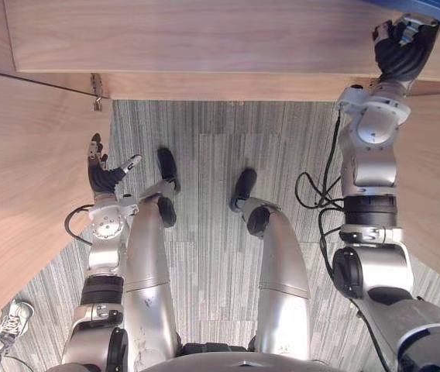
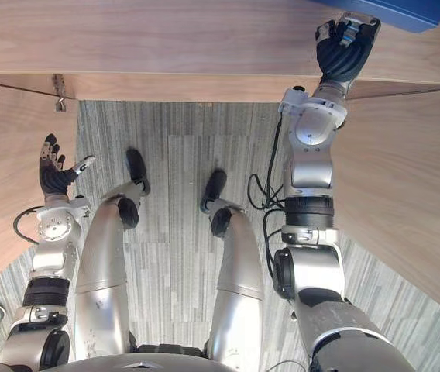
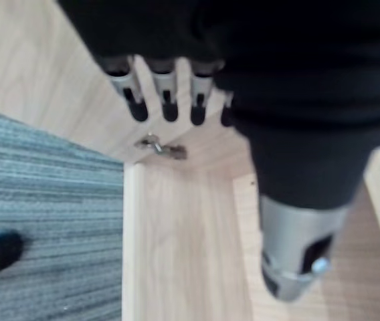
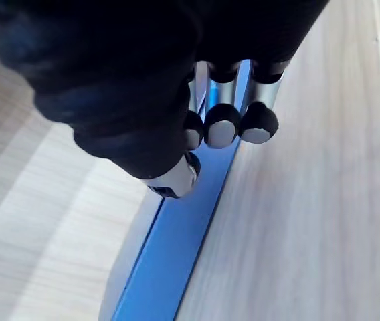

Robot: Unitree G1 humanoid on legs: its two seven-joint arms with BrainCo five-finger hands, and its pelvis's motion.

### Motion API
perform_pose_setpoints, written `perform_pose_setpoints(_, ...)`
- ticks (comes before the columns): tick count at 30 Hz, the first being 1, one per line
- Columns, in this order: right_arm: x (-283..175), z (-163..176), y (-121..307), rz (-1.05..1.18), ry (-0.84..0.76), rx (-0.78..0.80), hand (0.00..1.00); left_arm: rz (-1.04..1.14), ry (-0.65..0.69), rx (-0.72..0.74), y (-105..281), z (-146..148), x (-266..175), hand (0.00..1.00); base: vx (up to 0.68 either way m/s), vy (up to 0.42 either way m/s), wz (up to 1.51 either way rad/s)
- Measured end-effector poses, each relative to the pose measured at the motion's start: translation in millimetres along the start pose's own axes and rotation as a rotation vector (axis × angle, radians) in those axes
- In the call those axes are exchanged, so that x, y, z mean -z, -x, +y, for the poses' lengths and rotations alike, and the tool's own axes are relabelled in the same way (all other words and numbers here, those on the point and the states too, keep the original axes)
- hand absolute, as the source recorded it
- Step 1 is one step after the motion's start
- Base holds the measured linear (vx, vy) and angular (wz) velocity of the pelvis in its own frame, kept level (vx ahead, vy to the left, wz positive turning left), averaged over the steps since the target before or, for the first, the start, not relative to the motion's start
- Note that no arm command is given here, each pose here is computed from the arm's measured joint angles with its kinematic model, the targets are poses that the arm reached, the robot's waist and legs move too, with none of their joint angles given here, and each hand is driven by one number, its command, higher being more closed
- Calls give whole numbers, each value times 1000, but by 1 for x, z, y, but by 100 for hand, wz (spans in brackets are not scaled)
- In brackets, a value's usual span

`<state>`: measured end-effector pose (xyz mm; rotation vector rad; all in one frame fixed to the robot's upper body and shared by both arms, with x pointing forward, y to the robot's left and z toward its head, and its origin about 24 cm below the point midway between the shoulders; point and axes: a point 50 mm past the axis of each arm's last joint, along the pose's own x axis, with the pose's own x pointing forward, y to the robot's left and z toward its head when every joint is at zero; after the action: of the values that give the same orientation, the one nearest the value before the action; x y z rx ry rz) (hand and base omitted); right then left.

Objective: Walk over to the cabinet, pick up the folder, carry it to the office cabinet, place the folder inside the office cabinet, then close the office cabinet door

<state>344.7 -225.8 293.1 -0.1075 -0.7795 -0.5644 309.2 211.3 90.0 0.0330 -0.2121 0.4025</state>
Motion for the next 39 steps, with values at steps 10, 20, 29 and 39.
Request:
perform_pose_setpoints(10, -21, 18, -30, -44, 56, -84, 100, 14, -4, 5, -9, -5, 1, 0, 0, 0, 0)
perform_pose_setpoints(20, -34, 16, -52, -13, -55, -58, 100, 55, -4, -12, -8, -1, 10, 0, -30, -7, 4)
perform_pose_setpoints(29, -35, 4, -57, 32, -203, 6, 100, 108, -2, -33, 14, 9, 28, 0, -33, -18, 9)
perform_pose_setpoints(39, -19, -20, -30, 2, -187, 21, 100, 96, 42, -16, 16, -2, 23, 0, -24, -16, 0)
